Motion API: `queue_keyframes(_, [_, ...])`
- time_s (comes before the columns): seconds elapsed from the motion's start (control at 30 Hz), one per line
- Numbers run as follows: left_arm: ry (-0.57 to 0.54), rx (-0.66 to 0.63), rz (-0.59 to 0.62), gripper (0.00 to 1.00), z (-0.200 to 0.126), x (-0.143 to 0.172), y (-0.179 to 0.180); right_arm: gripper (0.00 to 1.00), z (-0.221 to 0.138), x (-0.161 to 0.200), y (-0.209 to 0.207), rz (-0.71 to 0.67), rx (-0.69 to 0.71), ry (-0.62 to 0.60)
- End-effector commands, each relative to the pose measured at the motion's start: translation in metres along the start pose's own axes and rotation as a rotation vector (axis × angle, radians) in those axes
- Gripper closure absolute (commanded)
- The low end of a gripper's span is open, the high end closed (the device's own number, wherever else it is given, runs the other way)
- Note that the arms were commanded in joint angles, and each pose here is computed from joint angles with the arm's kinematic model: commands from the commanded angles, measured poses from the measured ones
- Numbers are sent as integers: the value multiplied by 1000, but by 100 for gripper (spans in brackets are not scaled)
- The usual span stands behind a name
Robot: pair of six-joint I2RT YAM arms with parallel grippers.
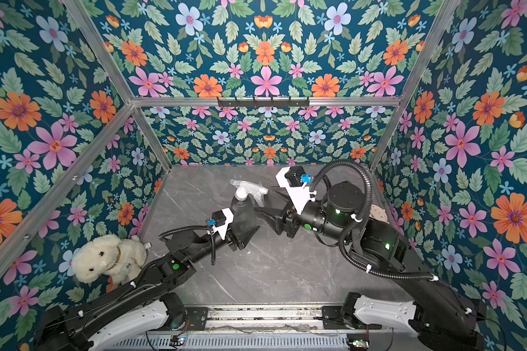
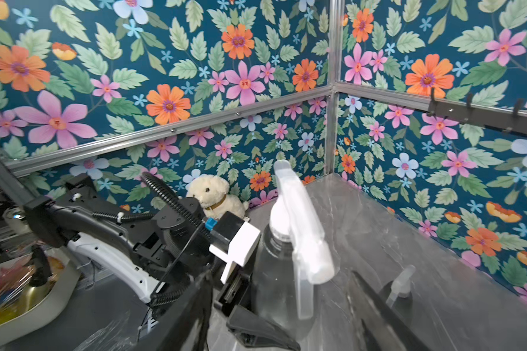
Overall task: Attach spray nozzles to spray bottles
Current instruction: Screw the spray nozzle on the spray bottle.
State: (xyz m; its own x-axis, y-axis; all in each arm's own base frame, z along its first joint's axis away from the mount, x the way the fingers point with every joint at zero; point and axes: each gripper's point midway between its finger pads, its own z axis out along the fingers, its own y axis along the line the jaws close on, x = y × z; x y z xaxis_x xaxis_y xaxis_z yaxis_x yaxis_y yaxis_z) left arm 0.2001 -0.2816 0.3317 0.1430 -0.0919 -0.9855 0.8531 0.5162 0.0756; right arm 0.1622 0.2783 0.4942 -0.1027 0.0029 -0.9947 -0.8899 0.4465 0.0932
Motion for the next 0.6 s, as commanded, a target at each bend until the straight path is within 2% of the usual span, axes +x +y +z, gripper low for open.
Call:
queue_keyframes(0.0, [-73,-15,9,100,-2,-17,2,30,0,-29,6,-42,-29,-136])
queue_keyframes(0.13, [-83,9,9,100,-3,-19,-2,30,6,-23,-1,-50,-2,-122])
queue_keyframes(0.33, [-84,41,7,100,-3,-21,-7,34,17,-20,1,-52,-39,-80])
queue_keyframes(0.57, [-73,45,9,100,-3,-19,-8,63,27,-20,0,-39,-40,-31])
